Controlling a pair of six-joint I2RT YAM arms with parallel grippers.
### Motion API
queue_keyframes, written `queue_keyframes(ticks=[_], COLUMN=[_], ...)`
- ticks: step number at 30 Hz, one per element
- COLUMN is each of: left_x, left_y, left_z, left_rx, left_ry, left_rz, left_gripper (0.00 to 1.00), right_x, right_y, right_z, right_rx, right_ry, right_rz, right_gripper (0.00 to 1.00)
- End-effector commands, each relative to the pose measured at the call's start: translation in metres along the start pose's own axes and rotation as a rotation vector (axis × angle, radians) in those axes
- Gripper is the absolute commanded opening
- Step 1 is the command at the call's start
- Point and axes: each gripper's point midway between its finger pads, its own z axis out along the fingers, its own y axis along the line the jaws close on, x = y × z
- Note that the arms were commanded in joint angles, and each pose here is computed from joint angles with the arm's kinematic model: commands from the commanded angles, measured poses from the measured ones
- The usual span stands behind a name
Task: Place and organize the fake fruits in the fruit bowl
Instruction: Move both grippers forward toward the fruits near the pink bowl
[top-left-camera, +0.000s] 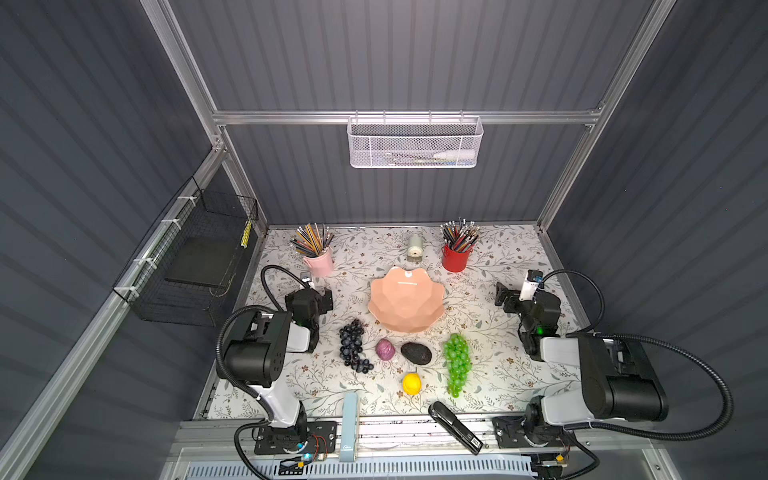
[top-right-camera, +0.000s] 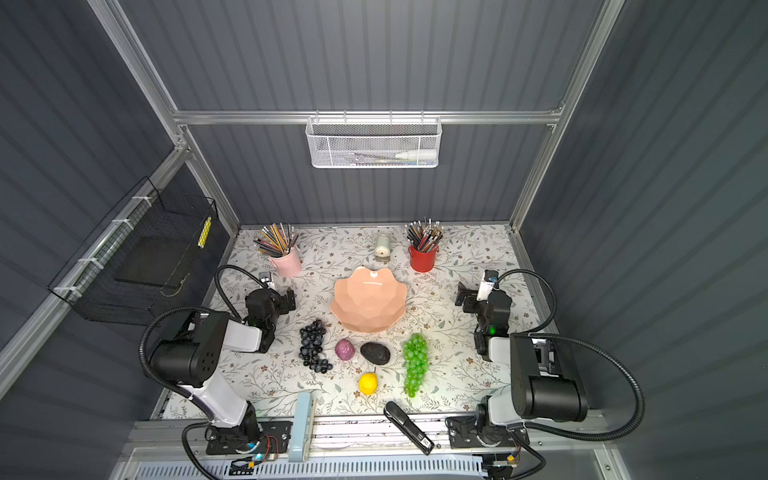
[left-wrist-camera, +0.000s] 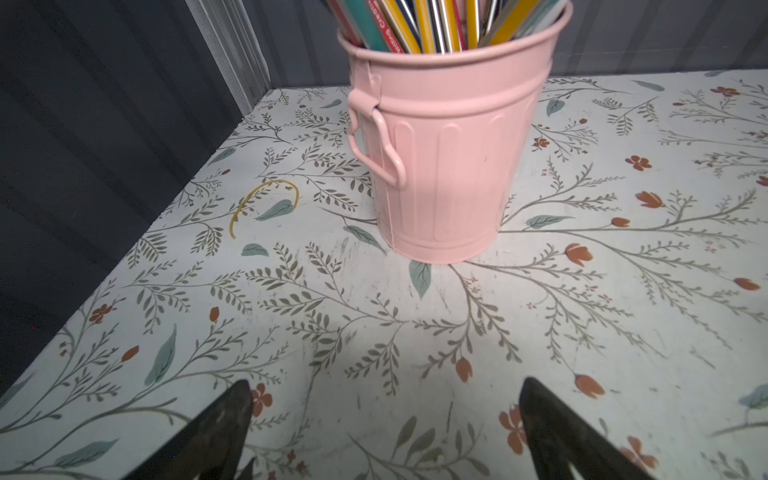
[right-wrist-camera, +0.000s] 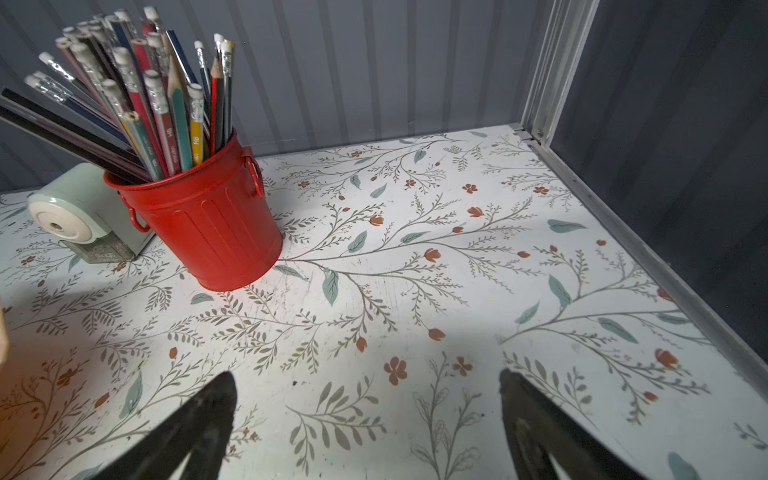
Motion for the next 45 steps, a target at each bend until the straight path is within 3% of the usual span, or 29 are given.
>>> queue_keyframes(ticks=[1, 25, 29, 33, 39, 42, 45], left_x=[-0.005, -0.005, -0.010, -0.029, -0.062, -0.066, -0.069], left_y=[0.001, 0.001, 0.015, 0.029, 0.045, 0.037, 0.018], left_z=[0.000, 0.000, -0.001, 0.004, -0.006, -0.023, -0.047], left_rx=[0.002, 0.004, -0.076, -0.170, -0.290, -0.259, -0.183], left_ry=[-0.020, -0.021, -0.016, 0.071, 0.274, 0.370, 0.405], left_rz=[0.000, -0.001, -0.026, -0.032, -0.073, -0.131, -0.169], left_gripper=[1.00, 1.00, 1.00, 1.00, 1.00, 1.00, 1.00], right_x=[-0.008, -0.009, -0.014, -0.033, -0.081, -0.097, -0.100], right_y=[-0.001, -0.001, -0.010, -0.008, -0.004, 0.019, 0.056], right_z=[0.001, 0.001, -0.001, -0.007, -0.035, -0.051, -0.070], right_rx=[0.008, 0.008, 0.061, 0.059, 0.087, 0.002, -0.066], right_ry=[-0.028, -0.031, -0.045, -0.022, 0.090, 0.142, 0.209], right_rz=[-0.002, -0.001, 0.024, 0.018, 0.163, 0.202, 0.135], right_gripper=[0.99, 0.99, 0.99, 0.99, 0.97, 0.92, 0.90])
